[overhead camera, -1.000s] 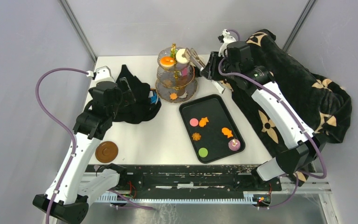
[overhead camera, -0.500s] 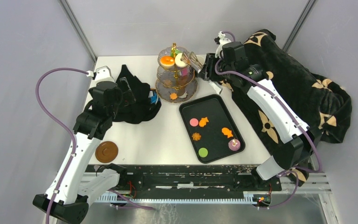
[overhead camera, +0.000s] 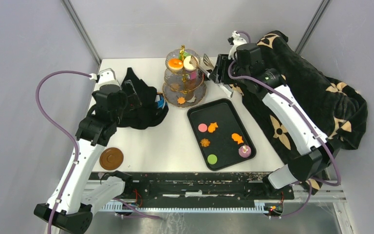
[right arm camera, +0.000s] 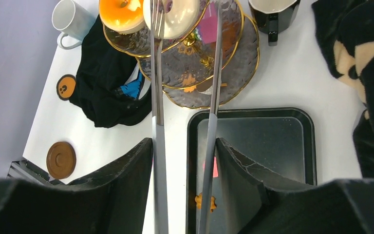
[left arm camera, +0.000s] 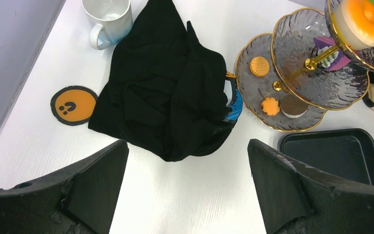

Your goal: Serve the afternoon tea

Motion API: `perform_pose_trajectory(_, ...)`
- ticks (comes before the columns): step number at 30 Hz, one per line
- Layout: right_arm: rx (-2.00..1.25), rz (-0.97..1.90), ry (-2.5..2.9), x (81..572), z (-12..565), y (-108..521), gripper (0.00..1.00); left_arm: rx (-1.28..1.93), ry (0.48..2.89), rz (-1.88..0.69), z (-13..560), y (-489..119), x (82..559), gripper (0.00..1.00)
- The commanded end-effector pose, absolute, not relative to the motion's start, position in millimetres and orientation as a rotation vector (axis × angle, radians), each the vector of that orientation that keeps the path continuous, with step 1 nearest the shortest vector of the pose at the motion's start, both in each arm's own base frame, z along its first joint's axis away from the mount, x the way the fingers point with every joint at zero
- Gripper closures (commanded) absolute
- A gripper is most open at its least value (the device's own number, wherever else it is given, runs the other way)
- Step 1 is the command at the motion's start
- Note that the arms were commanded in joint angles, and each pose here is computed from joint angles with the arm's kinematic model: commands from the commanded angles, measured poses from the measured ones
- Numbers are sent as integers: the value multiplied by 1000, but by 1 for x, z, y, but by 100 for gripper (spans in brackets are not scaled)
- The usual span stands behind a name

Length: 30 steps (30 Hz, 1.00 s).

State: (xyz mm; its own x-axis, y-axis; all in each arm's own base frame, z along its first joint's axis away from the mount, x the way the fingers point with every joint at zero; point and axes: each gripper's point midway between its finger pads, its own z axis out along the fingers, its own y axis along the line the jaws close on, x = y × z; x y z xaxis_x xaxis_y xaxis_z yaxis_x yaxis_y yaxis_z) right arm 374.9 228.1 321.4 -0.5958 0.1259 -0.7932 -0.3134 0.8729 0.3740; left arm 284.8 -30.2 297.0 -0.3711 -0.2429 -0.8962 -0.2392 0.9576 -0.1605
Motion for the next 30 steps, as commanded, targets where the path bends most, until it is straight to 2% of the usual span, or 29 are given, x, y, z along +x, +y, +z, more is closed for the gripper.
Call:
perform_pose_trajectory(1, -105, 581, 1923, 366, 392, 207, 44, -349, 1882, -26, 326, -27, 285, 1)
perform_pose_trajectory(6, -72, 537, 1856, 340, 413, 181, 43, -349, 1889, -39, 325, -29, 284, 1)
perform_pose_trajectory(12, -44, 498, 1906, 305, 389, 157, 46, -344, 1896, -58, 320, -33, 288, 1)
perform_pose_trajectory(20, -60, 390, 2162, 284, 292, 144, 43, -330, 1904, -77, 317, -39, 294, 1)
perform_pose_trajectory(26, -107, 279, 2383, 287, 212, 144, 40, -331, 1910, -76, 314, -39, 295, 1)
perform_pose_trajectory(30, -2, 185, 2427, 301, 174, 136, 39, -335, 1916, -76, 309, -39, 295, 1)
